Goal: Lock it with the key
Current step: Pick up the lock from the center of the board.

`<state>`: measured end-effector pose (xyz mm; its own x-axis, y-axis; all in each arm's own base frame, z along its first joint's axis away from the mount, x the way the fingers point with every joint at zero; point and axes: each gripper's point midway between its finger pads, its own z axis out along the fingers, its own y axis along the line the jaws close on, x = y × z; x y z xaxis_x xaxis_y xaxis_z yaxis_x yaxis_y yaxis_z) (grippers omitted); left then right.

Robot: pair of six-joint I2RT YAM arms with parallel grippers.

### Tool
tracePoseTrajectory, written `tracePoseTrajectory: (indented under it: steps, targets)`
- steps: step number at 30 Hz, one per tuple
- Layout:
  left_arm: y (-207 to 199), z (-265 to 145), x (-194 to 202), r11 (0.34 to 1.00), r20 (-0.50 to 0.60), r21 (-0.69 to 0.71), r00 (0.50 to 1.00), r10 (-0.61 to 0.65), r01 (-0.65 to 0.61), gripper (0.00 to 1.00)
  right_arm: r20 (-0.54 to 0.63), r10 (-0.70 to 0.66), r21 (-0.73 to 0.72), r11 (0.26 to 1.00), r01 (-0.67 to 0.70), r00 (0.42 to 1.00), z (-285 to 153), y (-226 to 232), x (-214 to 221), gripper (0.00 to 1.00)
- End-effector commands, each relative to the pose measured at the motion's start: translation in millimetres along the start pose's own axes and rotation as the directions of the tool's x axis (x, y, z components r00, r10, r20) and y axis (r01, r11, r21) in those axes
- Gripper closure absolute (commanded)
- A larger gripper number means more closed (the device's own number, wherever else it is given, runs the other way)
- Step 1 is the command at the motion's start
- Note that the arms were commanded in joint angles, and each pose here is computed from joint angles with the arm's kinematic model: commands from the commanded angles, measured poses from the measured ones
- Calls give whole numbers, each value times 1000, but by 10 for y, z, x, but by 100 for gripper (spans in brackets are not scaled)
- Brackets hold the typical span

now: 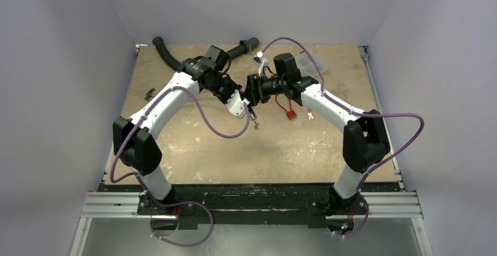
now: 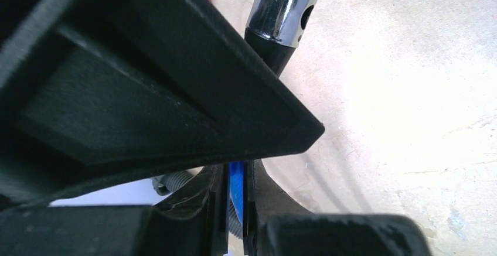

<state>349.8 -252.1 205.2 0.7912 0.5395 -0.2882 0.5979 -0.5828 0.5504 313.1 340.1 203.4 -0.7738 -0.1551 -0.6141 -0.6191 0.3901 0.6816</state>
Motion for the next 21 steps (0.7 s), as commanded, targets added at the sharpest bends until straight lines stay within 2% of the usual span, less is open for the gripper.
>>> tracePoseTrajectory:
  steps: [1, 8, 13, 16, 18, 21]
  targets:
    - [235, -208, -228, 993, 32, -103, 997, 66, -62, 100, 39, -18, -40, 999, 19, 999, -21, 122, -137, 39]
    - [240, -214, -298, 990, 36, -106, 994, 101, -97, 100, 41, 16, -23, 1000, -16, 999, 10, 64, -132, 68]
    - [222, -223, -307, 990, 33, -100, 994, 105, -101, 100, 35, 23, -11, 1000, -22, 999, 11, 32, -109, 100]
    - [219, -218, -275, 994, 31, -111, 999, 16, -13, 100, 45, 11, 17, 1000, -12, 999, -19, -2, -129, 100]
    - [296, -257, -238, 979, 35, -160, 992, -119, 123, 76, 65, -6, 51, 999, 3, 998, -63, -54, -171, 100]
    - [364, -458, 38, 895, 96, -247, 928, -359, 372, 53, 102, -33, 106, 994, 22, 994, -160, -142, -252, 100]
